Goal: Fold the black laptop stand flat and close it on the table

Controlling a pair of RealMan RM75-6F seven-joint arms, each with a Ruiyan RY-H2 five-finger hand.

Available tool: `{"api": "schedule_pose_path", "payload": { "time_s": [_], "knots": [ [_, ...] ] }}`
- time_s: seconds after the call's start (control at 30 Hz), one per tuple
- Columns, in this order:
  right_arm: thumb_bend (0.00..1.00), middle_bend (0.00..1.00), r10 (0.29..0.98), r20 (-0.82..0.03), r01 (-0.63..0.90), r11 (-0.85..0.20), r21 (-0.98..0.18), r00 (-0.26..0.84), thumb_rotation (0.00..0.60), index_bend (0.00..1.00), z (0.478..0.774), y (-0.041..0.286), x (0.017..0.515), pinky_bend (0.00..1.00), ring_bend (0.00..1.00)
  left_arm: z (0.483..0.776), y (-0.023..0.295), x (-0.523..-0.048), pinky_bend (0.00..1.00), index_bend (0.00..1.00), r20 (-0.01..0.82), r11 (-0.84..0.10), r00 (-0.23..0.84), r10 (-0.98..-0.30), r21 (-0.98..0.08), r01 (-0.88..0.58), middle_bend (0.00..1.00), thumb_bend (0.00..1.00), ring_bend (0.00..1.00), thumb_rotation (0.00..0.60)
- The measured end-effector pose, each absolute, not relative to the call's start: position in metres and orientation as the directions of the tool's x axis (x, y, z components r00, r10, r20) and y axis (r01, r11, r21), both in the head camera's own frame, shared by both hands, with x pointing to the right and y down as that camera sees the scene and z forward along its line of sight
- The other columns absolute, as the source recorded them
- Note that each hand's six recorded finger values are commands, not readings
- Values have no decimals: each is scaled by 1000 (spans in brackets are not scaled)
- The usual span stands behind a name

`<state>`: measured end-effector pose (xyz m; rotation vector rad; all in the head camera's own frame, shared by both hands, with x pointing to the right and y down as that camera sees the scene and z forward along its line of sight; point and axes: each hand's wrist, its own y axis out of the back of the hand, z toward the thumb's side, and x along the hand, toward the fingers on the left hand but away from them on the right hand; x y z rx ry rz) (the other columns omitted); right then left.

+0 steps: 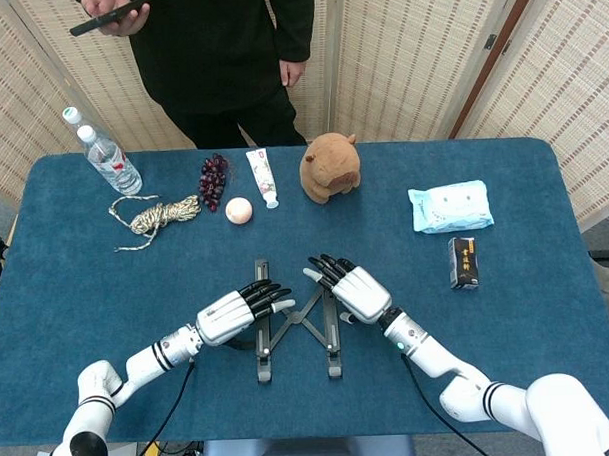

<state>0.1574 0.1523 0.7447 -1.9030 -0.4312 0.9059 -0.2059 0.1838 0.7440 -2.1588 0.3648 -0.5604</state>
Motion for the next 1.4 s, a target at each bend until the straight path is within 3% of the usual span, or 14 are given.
{"api": "schedule_pose_path", "payload": {
  "time_s": [1.4],
  "knots": [
    [0, 0, 614, -347, -1, -492, -871, 709, 600, 0, 752, 151, 120, 229, 0, 737, 183, -185, 87, 0, 201, -594, 870, -450, -795, -123, 0, 0, 0, 600]
  ]
}}
